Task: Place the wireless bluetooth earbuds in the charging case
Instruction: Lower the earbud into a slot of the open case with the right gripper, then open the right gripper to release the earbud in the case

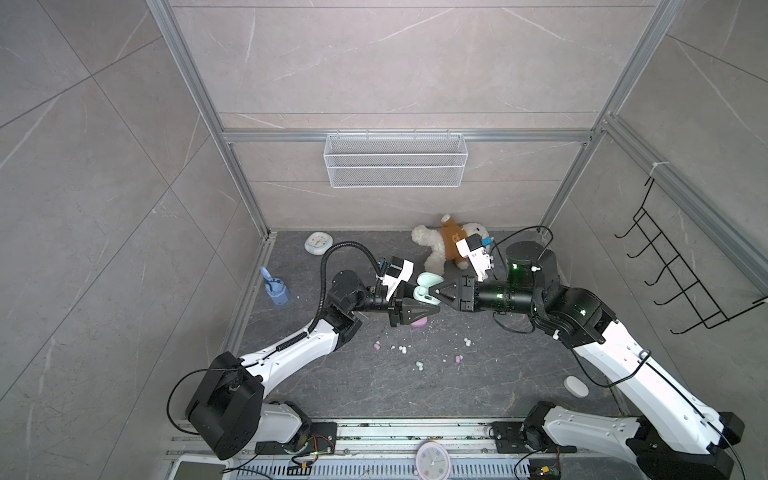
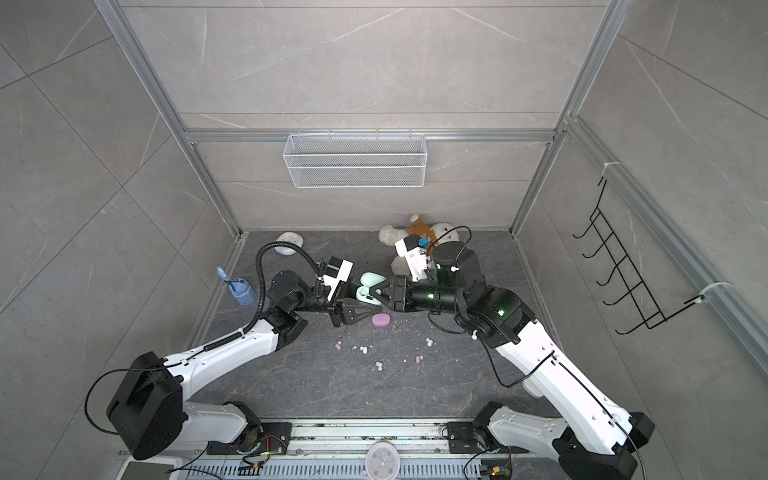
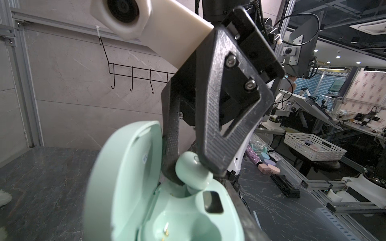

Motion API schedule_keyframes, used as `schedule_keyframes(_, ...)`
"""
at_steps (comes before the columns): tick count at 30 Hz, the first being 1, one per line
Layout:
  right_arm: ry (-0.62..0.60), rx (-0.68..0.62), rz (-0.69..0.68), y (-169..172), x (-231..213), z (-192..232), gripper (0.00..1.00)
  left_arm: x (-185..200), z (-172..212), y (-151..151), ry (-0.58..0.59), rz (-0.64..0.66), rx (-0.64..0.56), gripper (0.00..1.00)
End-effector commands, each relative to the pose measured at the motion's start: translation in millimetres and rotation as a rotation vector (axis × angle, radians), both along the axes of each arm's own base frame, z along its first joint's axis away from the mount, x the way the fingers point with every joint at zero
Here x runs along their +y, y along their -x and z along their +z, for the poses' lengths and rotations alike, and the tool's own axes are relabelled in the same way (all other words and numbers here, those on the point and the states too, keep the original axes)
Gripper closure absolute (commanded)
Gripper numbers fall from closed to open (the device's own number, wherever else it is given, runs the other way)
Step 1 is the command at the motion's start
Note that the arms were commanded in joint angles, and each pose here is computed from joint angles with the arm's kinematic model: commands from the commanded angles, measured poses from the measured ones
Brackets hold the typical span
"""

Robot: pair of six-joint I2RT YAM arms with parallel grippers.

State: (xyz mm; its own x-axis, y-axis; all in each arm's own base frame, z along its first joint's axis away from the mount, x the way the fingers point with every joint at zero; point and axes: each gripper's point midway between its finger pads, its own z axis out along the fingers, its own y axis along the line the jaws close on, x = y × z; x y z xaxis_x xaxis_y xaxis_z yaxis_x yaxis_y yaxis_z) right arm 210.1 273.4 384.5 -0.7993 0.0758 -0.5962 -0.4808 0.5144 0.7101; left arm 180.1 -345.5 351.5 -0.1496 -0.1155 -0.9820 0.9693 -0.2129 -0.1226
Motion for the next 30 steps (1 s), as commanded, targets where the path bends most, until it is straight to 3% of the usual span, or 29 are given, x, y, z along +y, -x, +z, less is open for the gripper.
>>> schedule_keyframes(1, 0.016, 0.003, -0.018, -2.6, -2.8, 1.0, 0.61, 9.0, 25.0, 15.5, 0.069, -0.02, -0.099, 0.81)
schedule_keyframes(17, 0.018, -0.016, -0.014, -4.5, -1.9, 10.2, 0.33, 8.9, 22.4, 19.0, 0.065, -0.027, -0.087, 0.81)
schedule_keyframes(24, 0.012, -0.018, -0.01, -2.2, -2.7, 14.3, 0.26, 7.9, 19.8, 17.4, 0.06, -0.022, -0.077, 0.81)
schedule_keyframes(30, 0.004, -0.017, -0.002, 2.8, -5.0, 19.0, 0.25, 7.0, 14.6, 13.8, 0.048, -0.001, -0.067, 0.81)
